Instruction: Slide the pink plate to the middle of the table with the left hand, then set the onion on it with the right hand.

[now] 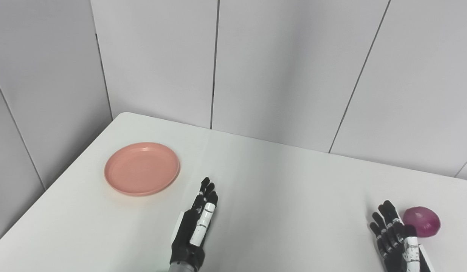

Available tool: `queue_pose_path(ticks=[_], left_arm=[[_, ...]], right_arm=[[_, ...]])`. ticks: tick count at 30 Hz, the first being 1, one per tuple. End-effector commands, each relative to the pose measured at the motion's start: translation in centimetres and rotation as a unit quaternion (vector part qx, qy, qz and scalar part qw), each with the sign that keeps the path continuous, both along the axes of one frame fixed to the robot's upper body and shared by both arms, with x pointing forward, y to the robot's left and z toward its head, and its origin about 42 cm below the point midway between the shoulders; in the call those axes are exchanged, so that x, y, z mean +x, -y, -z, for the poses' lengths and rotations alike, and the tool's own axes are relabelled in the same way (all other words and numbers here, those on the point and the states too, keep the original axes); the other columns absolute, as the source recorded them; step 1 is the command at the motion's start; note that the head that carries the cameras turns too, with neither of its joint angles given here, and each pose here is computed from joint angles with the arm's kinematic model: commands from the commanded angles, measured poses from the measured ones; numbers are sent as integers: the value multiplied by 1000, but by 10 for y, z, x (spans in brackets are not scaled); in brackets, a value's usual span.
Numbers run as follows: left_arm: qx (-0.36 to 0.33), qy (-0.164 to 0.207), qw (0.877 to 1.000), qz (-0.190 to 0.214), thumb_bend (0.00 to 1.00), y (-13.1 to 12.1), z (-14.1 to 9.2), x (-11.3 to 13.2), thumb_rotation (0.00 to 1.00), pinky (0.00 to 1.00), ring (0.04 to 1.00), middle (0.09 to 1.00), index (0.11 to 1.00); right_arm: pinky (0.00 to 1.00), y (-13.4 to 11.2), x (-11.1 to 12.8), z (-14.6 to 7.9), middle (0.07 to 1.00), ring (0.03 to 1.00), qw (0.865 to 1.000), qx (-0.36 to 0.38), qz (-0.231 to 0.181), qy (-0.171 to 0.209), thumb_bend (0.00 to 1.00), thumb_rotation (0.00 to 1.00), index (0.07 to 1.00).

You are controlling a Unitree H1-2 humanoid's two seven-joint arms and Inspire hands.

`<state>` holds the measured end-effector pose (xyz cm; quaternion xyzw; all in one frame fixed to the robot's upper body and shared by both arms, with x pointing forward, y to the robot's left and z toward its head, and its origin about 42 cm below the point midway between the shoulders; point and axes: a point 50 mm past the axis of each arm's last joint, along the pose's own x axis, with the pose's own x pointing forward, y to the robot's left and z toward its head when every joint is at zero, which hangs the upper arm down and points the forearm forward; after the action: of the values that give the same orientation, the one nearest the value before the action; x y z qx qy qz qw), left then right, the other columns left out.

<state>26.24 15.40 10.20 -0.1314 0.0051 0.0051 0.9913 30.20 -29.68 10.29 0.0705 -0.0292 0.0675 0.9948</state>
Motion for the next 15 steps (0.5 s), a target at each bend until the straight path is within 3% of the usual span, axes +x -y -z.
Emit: queue_pose_path(ticks=[1,11,15], left_arm=[[0,-97,995,2,604,1,38,-18,762,1000,1000,1000,1000],[-3,-101,995,-6,585,-3,35,-18,743,1000,1000,1000,1000],[-18,-96,995,-3,582,-11,23,-11,723,1000,1000,1000,1000]], right_arm=[[1000,6,-51,76,1000,1000,993,23,21,-112,729,944,1000],[1000,3,-55,74,1000,1000,993,31,23,-111,687,995,1000],[1000,0,-58,74,1000,1000,990,65,23,-122,684,1000,1000]])
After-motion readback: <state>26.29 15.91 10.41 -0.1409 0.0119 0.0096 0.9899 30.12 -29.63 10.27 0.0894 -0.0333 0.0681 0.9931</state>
